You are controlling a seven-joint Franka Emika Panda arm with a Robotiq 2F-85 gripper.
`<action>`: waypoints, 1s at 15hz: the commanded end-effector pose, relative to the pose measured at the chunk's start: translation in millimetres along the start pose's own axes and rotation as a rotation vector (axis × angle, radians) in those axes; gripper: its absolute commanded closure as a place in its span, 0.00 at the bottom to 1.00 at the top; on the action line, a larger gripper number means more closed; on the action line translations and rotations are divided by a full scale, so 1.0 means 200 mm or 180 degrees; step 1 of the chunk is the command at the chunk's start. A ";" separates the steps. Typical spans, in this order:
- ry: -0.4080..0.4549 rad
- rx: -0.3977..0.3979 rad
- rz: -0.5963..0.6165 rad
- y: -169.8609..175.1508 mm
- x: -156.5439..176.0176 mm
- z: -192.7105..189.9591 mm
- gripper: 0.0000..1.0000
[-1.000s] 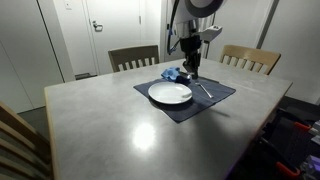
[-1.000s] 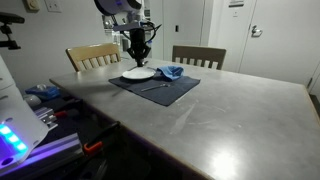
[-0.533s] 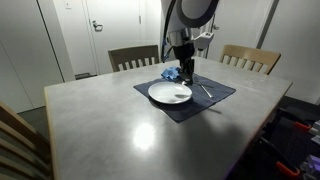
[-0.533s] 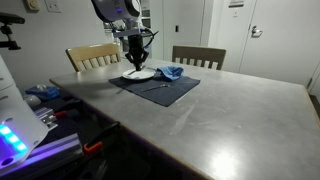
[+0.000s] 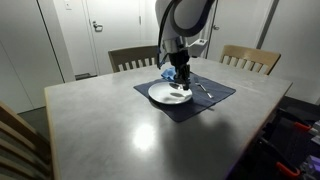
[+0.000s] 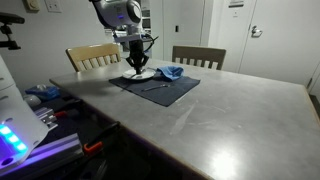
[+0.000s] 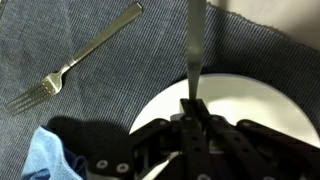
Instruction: Place the spoon on the white plate
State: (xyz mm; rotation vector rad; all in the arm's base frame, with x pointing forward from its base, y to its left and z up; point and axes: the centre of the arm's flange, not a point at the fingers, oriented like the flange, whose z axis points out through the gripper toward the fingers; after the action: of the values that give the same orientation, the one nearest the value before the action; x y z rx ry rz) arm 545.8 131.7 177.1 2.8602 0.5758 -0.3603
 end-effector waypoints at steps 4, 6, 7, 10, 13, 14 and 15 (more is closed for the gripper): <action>-0.0024 -0.0021 -0.0066 -0.03 0.10 0.07 0.98; -0.0031 -0.0014 -0.0068 -0.04 0.11 0.09 0.98; -0.0028 -0.0013 -0.0067 -0.04 0.12 0.09 0.98; -0.0038 -0.0006 -0.0067 -0.06 0.13 0.12 0.98; -0.0032 -0.0006 -0.0066 -0.03 0.14 0.09 0.98; -0.0030 -0.0006 -0.0065 -0.02 0.14 0.08 0.98; -0.0025 -0.0009 -0.0061 -0.02 0.15 0.08 0.98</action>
State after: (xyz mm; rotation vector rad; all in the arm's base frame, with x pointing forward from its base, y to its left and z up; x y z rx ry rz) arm 557.6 142.0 154.8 2.8581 0.5926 -0.3735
